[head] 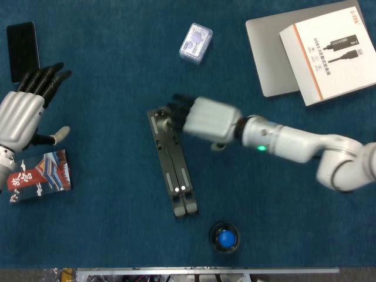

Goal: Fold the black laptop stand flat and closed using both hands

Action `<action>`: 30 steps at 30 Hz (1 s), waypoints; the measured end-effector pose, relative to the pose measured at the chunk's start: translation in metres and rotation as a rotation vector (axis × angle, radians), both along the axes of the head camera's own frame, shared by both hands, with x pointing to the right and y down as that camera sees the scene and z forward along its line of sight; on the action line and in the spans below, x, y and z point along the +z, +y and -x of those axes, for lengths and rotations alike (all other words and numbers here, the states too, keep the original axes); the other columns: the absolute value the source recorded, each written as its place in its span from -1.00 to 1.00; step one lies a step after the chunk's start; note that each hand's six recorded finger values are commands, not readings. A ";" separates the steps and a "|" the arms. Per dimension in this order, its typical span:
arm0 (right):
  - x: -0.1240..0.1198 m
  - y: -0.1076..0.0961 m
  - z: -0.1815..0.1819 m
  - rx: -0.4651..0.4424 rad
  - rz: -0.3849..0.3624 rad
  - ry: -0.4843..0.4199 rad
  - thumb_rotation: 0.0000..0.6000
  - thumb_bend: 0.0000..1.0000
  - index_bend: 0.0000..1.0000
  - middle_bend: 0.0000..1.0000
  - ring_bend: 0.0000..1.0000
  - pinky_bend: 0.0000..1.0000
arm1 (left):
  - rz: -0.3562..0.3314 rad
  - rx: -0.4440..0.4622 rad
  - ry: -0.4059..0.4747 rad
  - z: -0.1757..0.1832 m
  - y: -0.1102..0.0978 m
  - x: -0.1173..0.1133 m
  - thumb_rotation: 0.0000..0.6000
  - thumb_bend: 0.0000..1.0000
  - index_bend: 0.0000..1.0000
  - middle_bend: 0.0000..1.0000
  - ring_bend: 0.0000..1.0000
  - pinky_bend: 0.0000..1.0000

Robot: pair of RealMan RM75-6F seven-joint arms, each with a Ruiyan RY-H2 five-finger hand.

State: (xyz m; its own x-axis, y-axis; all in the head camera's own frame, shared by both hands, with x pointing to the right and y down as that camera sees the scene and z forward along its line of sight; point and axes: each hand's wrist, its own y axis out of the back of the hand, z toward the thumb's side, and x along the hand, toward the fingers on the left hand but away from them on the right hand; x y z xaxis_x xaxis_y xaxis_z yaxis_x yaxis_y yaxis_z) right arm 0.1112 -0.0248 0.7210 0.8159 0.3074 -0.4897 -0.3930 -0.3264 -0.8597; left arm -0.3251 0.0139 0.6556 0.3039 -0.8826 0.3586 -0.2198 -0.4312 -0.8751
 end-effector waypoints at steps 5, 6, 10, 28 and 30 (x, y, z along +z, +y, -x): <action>-0.030 -0.018 -0.060 0.263 -0.062 -0.005 1.00 -0.86 -1.00 -0.79 -1.00 -0.93 | -0.062 -0.030 -0.031 0.007 -0.008 -0.003 1.00 -0.50 -1.00 -1.00 -1.00 -1.00; -0.036 -0.021 -0.072 0.310 -0.077 -0.007 1.00 -0.84 -1.00 -0.74 -0.98 -0.89 | -0.072 -0.035 -0.037 0.008 -0.008 -0.004 1.00 -0.50 -1.00 -1.00 -1.00 -1.00; -0.059 -0.025 -0.129 0.497 -0.156 0.003 1.00 -0.79 -1.00 -0.63 -0.88 -0.81 | -0.115 -0.048 -0.078 0.015 -0.009 -0.006 1.00 -0.50 -1.00 -1.00 -1.00 -1.00; -0.106 0.044 -0.300 0.936 -0.409 0.183 1.00 -0.79 -0.99 -0.57 -0.86 -0.81 | -0.221 -0.115 -0.221 0.043 0.025 -0.018 1.00 -0.50 -1.00 -1.00 -1.00 -1.00; -0.111 0.054 -0.312 0.970 -0.426 0.197 1.00 -0.78 -0.99 -0.57 -0.86 -0.81 | -0.218 -0.117 -0.225 0.045 0.028 -0.019 1.00 -0.50 -1.00 -1.00 -1.00 -1.00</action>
State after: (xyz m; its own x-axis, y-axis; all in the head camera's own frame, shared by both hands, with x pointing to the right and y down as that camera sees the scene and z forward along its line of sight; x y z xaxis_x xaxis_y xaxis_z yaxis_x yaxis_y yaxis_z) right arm 0.4233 0.0295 0.6104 0.0511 0.9569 -0.2860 -0.2715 -0.2623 -0.9260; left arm -0.3698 0.0424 0.6368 0.1303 -0.9702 0.2044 -0.0475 -0.2120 -0.9761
